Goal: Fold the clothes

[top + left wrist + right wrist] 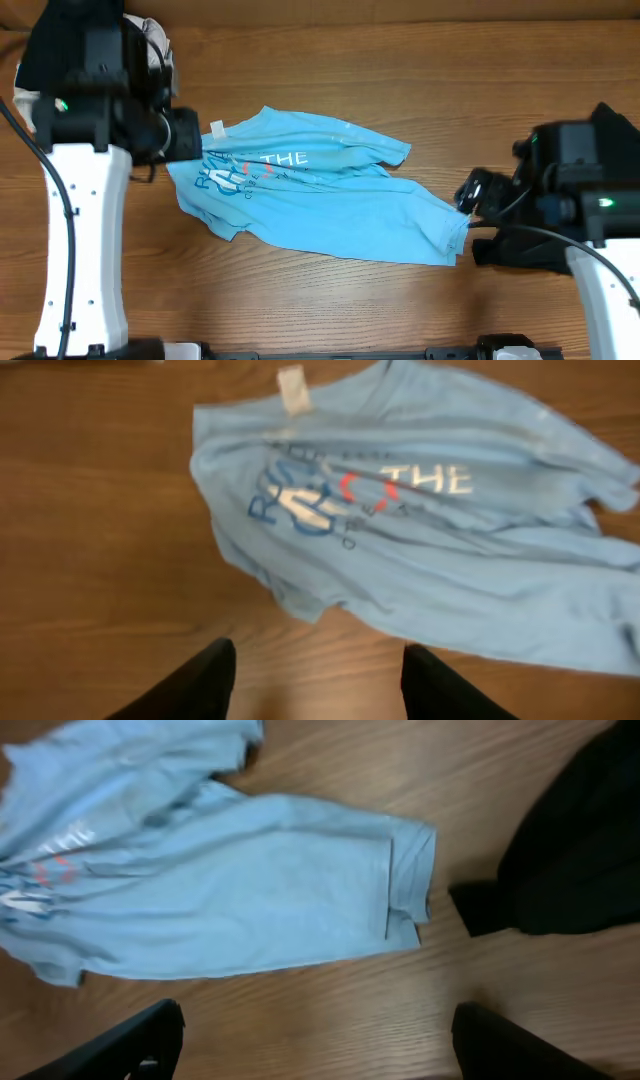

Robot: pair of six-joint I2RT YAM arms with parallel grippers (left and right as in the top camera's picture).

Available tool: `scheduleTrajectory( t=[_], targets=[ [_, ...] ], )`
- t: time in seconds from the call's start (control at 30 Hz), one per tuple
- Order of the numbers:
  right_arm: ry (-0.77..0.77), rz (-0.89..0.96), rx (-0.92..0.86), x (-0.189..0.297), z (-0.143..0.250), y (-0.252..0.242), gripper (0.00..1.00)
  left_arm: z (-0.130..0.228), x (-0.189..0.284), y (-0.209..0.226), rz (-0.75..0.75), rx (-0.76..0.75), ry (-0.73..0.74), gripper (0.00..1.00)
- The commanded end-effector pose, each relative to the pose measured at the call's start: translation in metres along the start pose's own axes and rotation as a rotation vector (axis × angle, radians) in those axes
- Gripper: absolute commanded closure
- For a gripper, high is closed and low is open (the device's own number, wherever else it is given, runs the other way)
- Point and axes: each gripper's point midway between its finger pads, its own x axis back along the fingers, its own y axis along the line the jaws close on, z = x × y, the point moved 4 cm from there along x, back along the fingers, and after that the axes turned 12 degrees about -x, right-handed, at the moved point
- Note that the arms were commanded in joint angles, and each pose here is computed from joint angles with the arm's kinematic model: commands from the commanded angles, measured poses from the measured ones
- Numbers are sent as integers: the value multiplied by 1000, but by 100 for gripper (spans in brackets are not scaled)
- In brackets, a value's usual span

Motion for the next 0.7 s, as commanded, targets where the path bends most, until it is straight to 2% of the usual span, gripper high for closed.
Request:
scheduleTrajectory(
  t=[0.0,0.17,0.33,0.47,0.67],
  targets=[
    [58,-6,-14,-21,11,-5,10,34,-33,12,-49,174,49,41],
    [60,-18,-13,-31,10,-5,12,75,-100,27,-71,332,117,41],
    [63,-20,-14,-31,11,-5,14,106,-156,42,-86,466,117,40],
    [62,-21,-15,-31,10,-4,16,118,-185,45,-89,483,101,40],
    [52,-47,-13,-31,7,0,17,128,-218,47,-90,483,111,49]
  ],
)
